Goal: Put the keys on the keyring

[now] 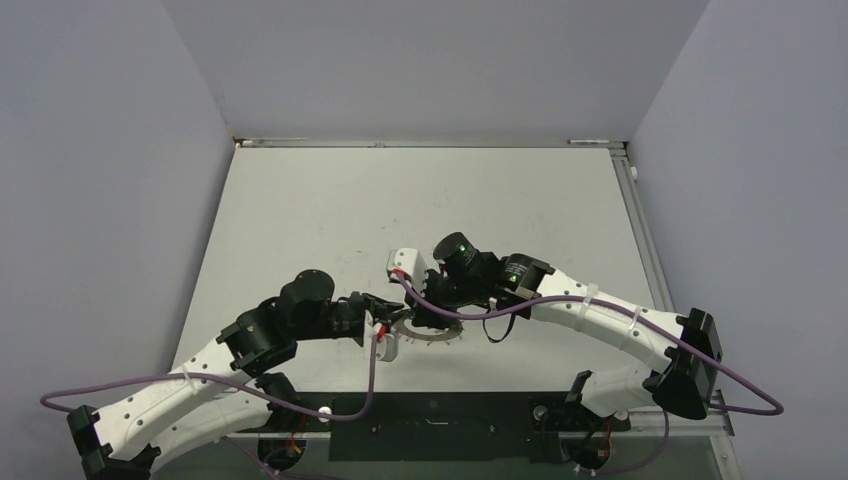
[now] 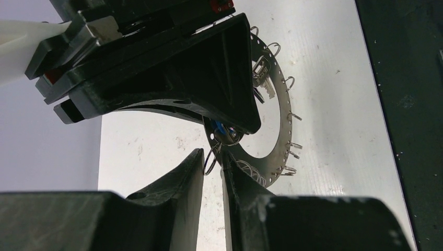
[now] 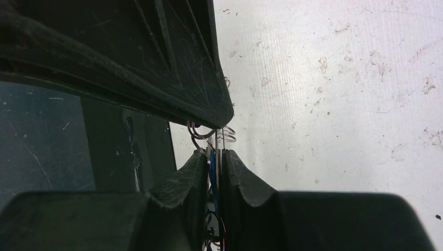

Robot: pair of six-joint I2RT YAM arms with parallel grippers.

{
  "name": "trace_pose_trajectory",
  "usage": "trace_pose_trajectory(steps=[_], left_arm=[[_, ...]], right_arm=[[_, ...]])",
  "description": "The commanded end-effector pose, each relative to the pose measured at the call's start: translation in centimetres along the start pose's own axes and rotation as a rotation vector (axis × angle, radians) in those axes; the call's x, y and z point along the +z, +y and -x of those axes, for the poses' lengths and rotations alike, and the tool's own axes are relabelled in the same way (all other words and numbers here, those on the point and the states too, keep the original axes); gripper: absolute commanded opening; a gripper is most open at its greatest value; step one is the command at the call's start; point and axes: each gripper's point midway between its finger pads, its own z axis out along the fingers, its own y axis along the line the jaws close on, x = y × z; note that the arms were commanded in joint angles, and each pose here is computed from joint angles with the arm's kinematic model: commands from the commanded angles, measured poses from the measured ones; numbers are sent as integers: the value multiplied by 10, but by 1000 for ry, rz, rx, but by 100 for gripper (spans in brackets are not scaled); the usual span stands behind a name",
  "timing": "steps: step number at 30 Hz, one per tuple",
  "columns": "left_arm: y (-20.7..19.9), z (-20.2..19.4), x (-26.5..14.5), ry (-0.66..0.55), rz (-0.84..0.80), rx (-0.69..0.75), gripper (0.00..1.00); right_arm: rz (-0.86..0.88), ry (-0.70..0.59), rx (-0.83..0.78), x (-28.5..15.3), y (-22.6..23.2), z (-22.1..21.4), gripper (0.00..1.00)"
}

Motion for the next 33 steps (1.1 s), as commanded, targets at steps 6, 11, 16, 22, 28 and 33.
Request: trace_pose_trajectory(steps=[6, 11, 16, 22, 28, 33], left_arm=[[6, 25, -4, -79, -12, 39, 0], [13, 31, -6, -104, 34, -2, 0], [25, 49, -13, -214, 118, -83, 0], [39, 73, -28, -418, 175, -157, 0], [38, 82, -33, -518, 155, -191, 0], [34, 88, -37, -565, 137, -208, 0]], right_arm=[[-12, -75, -50, -9, 2, 28, 5], [-19, -94, -57, -12, 1, 32, 5], [-33, -150, -71, -18, 2, 40, 5], [-42, -210, -81, -25, 2, 49, 7], [-27, -261, -91, -31, 5, 58, 17], [-9, -277, -89, -30, 7, 60, 36]])
